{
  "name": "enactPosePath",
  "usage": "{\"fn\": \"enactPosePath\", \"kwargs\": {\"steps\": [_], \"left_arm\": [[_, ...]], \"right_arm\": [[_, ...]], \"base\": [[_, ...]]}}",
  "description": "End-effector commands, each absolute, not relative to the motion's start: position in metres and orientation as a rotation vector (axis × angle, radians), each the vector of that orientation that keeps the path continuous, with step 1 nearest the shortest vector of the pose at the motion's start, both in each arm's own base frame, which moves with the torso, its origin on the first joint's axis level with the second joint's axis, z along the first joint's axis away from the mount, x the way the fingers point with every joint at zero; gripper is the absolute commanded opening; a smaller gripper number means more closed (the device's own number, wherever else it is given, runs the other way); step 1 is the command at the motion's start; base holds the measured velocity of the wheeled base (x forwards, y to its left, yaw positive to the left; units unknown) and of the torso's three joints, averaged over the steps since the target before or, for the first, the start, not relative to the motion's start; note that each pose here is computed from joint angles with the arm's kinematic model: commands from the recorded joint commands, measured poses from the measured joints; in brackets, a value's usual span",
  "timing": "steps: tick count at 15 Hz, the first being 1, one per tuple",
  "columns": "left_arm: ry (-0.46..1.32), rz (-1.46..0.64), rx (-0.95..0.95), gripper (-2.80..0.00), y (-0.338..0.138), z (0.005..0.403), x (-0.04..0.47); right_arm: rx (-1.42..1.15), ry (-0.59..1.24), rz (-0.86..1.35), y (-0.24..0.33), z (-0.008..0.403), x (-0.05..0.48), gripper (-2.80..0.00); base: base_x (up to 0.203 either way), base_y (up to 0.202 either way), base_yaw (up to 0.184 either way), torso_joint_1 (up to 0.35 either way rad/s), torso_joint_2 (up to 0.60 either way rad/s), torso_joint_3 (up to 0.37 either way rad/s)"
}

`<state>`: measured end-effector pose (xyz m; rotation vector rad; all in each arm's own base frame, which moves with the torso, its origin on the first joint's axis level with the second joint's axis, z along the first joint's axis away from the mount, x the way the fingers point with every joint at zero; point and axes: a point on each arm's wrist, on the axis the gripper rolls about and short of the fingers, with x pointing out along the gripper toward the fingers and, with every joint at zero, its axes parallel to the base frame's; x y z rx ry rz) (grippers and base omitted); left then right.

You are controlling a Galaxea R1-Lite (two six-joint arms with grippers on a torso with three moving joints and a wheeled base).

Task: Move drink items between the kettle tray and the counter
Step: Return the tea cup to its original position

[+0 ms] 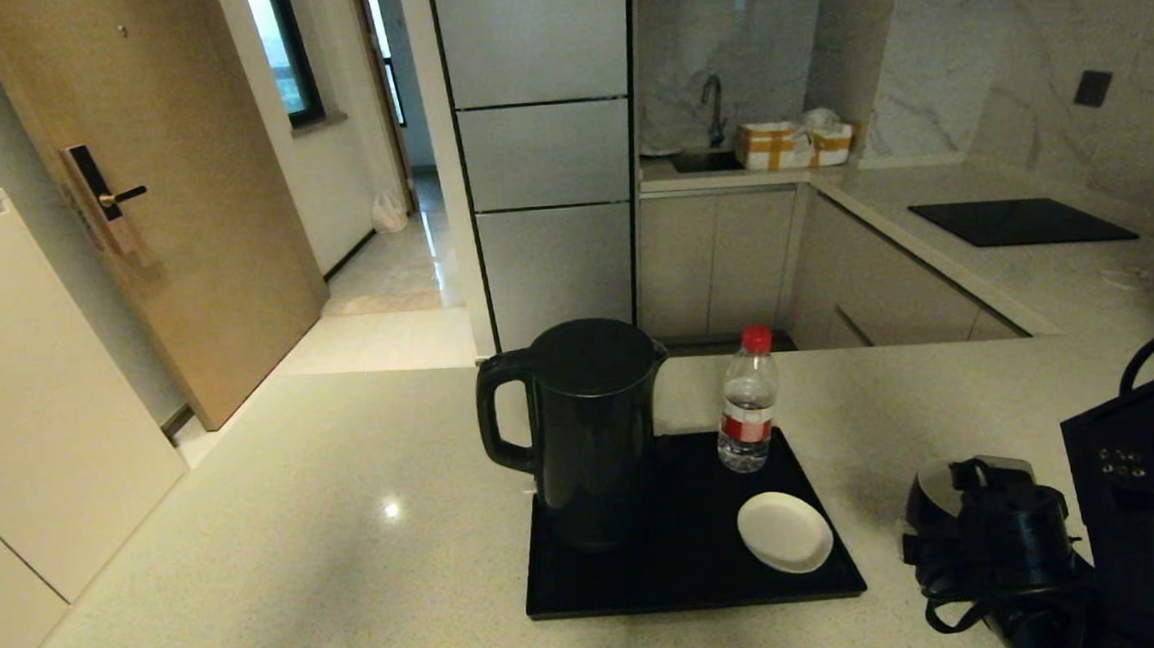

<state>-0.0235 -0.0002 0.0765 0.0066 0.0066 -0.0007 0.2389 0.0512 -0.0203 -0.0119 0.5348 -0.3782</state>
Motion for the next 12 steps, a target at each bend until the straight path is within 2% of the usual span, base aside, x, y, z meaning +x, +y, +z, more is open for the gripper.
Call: {"fn": "enactPosePath", "kwargs": {"steps": [1,12], "left_arm": [[0.006,0.000,0.006,-2.80,0.000,0.076,-0.024],[0.006,-0.001,0.007,-2.80,0.000,0.076,-0.024]], "right_arm": [[-0.006,0.520,-0.379,0.053,-0.023,0.245,0.00],[-0.002,0.463,-0.417,0.049,-0.036,0.280,0.00]], "base": [[0.000,0.000,0.000,0.000,0.00,0.000],[0.000,0.000,0.000,0.000,0.00,0.000]]}}
